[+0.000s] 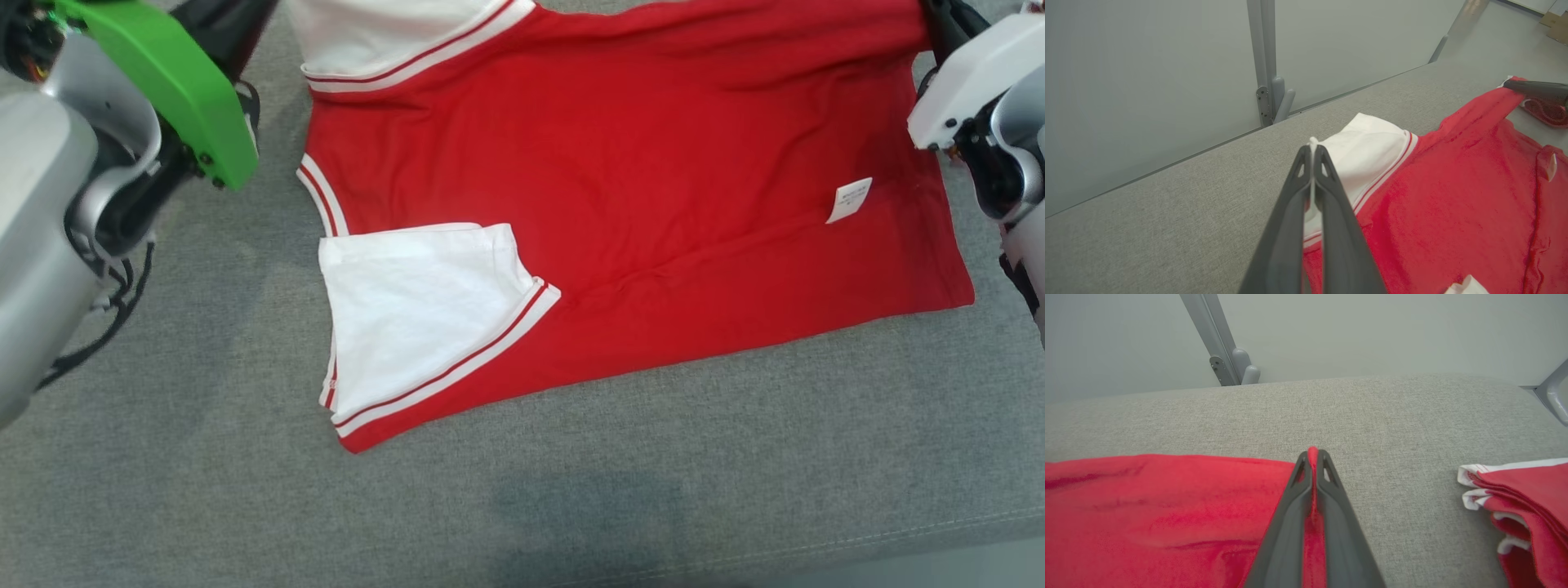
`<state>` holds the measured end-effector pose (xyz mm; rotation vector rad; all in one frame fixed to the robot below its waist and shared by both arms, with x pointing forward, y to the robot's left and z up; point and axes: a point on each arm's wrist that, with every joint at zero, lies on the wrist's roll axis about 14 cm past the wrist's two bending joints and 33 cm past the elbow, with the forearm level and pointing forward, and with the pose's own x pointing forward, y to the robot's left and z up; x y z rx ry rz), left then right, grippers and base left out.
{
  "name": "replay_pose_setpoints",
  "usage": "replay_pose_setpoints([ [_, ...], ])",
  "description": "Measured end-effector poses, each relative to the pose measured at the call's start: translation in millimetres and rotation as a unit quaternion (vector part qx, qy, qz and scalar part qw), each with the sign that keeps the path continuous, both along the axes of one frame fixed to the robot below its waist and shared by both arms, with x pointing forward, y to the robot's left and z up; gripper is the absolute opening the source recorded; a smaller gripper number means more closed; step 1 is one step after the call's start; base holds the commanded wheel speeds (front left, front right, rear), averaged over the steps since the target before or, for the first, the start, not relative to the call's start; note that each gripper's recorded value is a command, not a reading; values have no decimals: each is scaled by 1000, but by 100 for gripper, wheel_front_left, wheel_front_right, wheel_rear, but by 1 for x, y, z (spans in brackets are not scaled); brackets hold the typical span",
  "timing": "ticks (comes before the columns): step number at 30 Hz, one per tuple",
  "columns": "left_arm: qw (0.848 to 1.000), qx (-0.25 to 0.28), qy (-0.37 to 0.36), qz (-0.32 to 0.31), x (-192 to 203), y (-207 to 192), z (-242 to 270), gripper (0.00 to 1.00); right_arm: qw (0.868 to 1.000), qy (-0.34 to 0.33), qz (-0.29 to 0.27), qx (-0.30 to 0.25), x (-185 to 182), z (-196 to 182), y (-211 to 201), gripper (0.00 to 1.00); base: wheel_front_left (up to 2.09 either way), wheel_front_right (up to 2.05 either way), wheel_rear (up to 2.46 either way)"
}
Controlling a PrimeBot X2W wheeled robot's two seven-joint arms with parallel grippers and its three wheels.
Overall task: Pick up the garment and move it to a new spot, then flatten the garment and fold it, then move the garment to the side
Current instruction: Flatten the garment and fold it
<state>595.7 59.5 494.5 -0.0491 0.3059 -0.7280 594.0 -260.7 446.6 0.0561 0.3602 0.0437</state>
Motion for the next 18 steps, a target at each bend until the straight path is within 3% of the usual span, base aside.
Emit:
replay_pose_setpoints([
  [8, 999, -23, 47, 5, -66, 17, -7, 0, 999, -19, 29, 17, -24, 2, 10, 0, 0, 0, 0],
  [18, 993, -50, 108, 11, -133, 18, -22, 0, 999, -17, 30, 18, -59, -14, -6, 0, 0, 0, 0],
])
